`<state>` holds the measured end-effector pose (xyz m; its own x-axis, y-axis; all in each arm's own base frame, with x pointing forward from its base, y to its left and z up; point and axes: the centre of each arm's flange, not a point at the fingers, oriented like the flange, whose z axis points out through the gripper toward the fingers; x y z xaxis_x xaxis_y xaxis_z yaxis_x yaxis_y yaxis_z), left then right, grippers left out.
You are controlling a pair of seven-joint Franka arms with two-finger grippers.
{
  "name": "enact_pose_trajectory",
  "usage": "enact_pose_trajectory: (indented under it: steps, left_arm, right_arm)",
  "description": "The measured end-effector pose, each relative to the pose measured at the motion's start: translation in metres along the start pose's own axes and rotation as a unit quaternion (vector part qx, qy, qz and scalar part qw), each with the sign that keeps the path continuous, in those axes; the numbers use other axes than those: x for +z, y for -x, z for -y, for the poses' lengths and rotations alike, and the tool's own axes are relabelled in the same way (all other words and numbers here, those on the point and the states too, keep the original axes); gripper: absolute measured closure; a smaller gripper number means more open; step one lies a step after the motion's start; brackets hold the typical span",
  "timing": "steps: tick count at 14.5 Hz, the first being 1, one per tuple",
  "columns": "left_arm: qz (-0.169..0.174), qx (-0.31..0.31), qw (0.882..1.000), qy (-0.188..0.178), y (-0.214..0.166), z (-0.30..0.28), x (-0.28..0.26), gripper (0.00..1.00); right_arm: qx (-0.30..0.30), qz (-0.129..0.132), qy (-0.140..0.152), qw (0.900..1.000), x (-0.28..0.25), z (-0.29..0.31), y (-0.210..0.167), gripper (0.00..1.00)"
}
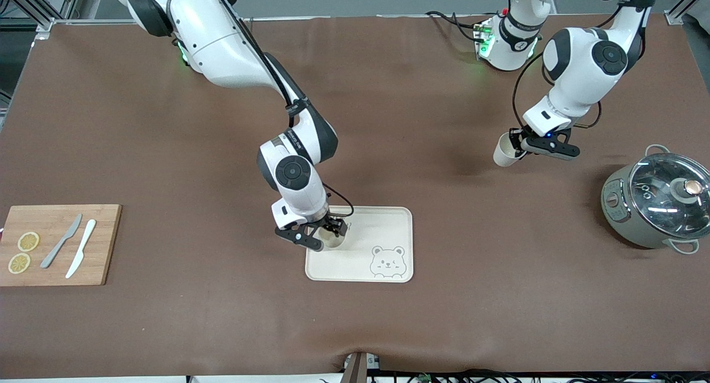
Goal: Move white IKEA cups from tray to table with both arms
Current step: 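Carry the cup with the left gripper toward the steel pot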
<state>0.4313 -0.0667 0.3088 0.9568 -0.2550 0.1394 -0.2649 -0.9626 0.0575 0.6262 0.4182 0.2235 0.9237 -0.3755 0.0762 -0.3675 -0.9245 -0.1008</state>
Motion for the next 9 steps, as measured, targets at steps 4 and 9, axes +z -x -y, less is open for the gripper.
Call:
enact_pose_trajectory:
  steps: [4,9]
  left_arm:
    - [0.005,0.005,1.000,-0.002,0.012,0.010,0.017,0.96]
    - [0.018,-0.004,1.000,-0.003,0.026,0.025,0.036,0.96]
  right_arm:
    - [0.000,0.000,0.000,1.000,0.002,0.000,0.000,0.00]
    - [0.000,-0.001,0.000,1.000,0.002,-0.001,0.000,0.09]
